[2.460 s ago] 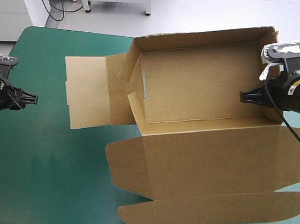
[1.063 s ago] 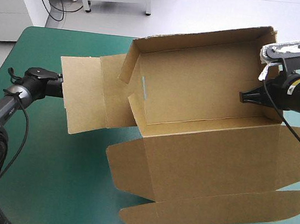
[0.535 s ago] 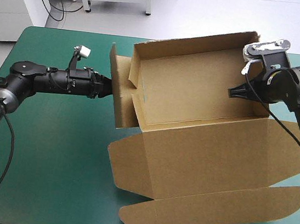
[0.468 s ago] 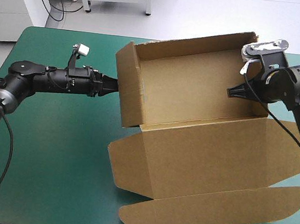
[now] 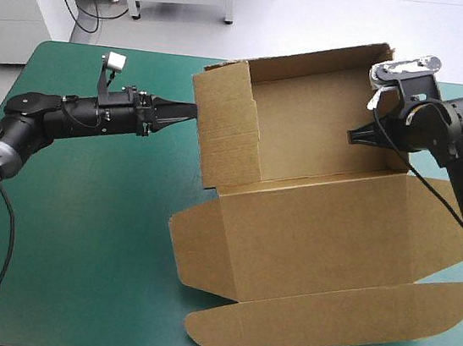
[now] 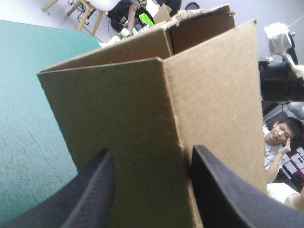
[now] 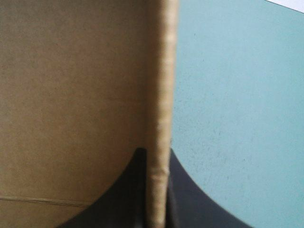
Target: Fold the box
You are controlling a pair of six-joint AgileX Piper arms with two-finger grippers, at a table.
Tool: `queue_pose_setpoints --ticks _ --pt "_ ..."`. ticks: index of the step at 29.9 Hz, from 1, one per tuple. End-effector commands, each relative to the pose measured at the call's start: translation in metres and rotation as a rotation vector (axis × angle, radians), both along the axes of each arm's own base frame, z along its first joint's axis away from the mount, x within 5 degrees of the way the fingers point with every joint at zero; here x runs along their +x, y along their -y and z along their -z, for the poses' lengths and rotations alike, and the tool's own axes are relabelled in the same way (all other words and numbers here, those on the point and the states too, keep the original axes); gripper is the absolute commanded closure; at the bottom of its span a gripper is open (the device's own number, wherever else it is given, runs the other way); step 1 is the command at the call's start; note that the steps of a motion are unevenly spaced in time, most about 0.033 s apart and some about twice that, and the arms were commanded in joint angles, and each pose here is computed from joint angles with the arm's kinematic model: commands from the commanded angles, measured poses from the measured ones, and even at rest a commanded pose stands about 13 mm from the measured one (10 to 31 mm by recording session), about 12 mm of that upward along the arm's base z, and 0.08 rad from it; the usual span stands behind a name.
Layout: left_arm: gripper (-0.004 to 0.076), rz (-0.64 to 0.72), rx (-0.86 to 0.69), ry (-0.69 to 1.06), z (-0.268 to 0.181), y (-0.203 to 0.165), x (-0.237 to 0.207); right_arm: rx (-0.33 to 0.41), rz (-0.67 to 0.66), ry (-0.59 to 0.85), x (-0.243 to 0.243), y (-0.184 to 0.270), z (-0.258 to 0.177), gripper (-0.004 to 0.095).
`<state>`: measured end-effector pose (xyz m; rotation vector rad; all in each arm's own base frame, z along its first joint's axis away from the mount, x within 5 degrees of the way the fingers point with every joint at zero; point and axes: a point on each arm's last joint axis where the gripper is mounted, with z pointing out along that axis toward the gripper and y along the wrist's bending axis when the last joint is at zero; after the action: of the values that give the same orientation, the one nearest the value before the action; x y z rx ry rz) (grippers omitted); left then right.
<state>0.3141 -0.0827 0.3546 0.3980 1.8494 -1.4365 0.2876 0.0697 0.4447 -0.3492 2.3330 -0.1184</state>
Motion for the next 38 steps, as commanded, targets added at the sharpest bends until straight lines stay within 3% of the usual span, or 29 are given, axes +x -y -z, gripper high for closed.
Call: queue_pose_setpoints --ticks 1,6,11,20,27,34,38 --pt "0.036 0.071 -0.116 0.067 -0.031 0.003 -0.017 0.022 -0.013 0.15 -0.006 0.003 -0.025 0.093" --pt "0.0349 0.072 -0.121 0.056 -0.032 0.003 -0.019 0.021 -0.012 0.139 -0.002 0.002 -0.021 0.093" --pt "0.0349 0.068 -0.081 0.055 -0.033 0.008 -0.022 0.076 -0.032 0.102 0.006 -0.007 -0.013 0.0929" --pt "0.0349 -0.112 0.215 -0.109 -0.017 0.027 -0.011 0.125 -0.079 0.077 0.014 -0.032 -0.002 0.0923" --pt "0.0356 -0.245 0.42 -0.129 -0.026 0.041 -0.008 0.101 -0.104 0.081 0.017 -0.069 0.01 0.0922" --pt "0.0483 -0.416 0.737 -0.113 -0.037 0.042 -0.008 0.192 -0.112 -0.026 0.027 -0.091 0.033 0.0922" --pt "0.053 -0.445 0.808 -0.121 -0.041 0.042 -0.002 0.219 -0.096 -0.066 0.033 -0.097 0.041 0.0922"
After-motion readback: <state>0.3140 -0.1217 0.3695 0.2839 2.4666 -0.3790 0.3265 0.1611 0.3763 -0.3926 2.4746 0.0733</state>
